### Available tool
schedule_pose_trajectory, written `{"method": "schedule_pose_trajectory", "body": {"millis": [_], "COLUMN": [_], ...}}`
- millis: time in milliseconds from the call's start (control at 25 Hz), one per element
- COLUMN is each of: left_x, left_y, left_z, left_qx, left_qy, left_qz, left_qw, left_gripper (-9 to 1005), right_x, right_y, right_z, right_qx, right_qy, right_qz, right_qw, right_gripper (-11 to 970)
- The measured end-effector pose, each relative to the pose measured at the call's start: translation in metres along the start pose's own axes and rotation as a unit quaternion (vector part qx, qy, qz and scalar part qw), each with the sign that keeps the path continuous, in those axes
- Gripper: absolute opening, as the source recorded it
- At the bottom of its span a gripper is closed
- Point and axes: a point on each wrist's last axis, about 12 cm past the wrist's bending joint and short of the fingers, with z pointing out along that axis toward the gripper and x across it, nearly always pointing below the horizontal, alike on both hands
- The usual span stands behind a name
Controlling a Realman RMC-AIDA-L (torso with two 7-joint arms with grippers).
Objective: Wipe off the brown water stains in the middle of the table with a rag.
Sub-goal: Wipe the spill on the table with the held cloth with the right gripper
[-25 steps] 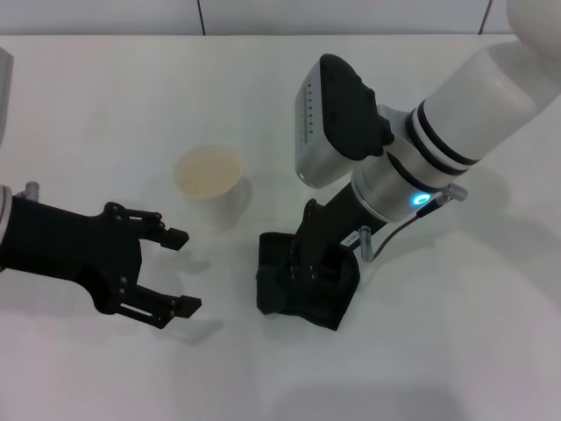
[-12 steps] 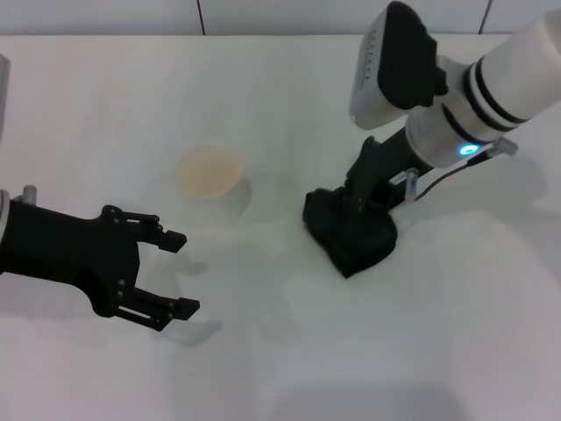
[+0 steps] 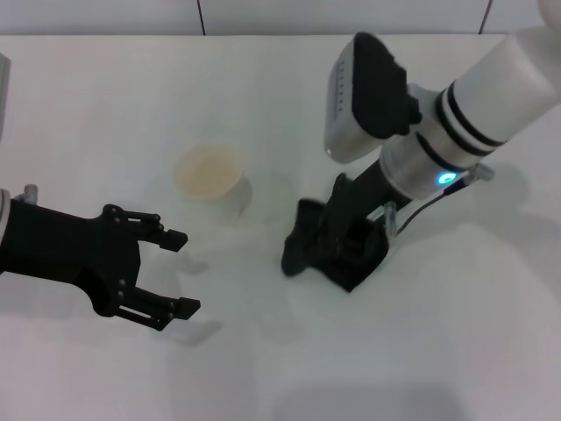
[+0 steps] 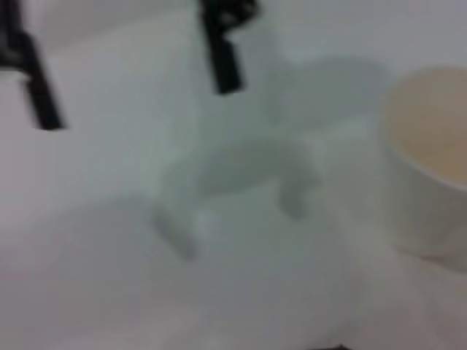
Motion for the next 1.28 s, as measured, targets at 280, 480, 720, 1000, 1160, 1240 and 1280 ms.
{"method": "schedule_pose_trajectory", "body": {"millis": [280, 480, 720, 1000, 1160, 1240, 1280], "left_x": [0.0, 0.0, 0.0, 0.001, 0.002, 0.002, 0.002], "left_y": [-0.001, -0.001, -0.002, -0.003, -0.003, -0.003, -0.003], "left_z": [0.001, 0.001, 0.001, 0.0, 0.0, 0.0, 0.0], "left_qx": [0.002, 0.004, 0.005, 0.002, 0.002, 0.002, 0.002], "left_qy": [-0.001, -0.002, -0.006, -0.011, -0.01, -0.009, -0.009], "left_qz": [0.0, -0.001, -0.001, -0.002, -0.002, -0.002, -0.002], "left_qw": [1.0, 1.0, 1.0, 1.0, 1.0, 1.0, 1.0], "left_gripper": [888, 888, 888, 888, 888, 888, 888], "right_x": [-0.007, -0.001, 0.01, 0.014, 0.009, 0.005, 0.003], "right_y": [0.012, 0.002, -0.018, -0.024, -0.013, -0.006, -0.002], "right_z": [0.003, -0.006, -0.018, -0.024, -0.021, -0.017, -0.015], "right_qx": [-0.043, -0.022, 0.025, 0.032, -0.002, -0.025, -0.035], "right_qy": [-0.012, -0.024, -0.032, -0.037, -0.037, -0.04, -0.041], "right_qz": [-0.017, -0.008, 0.009, 0.009, 0.001, -0.003, -0.007], "right_qw": [0.999, 0.999, 0.999, 0.999, 0.999, 0.999, 0.999], "right_gripper": [36, 36, 36, 36, 36, 36, 36]}}
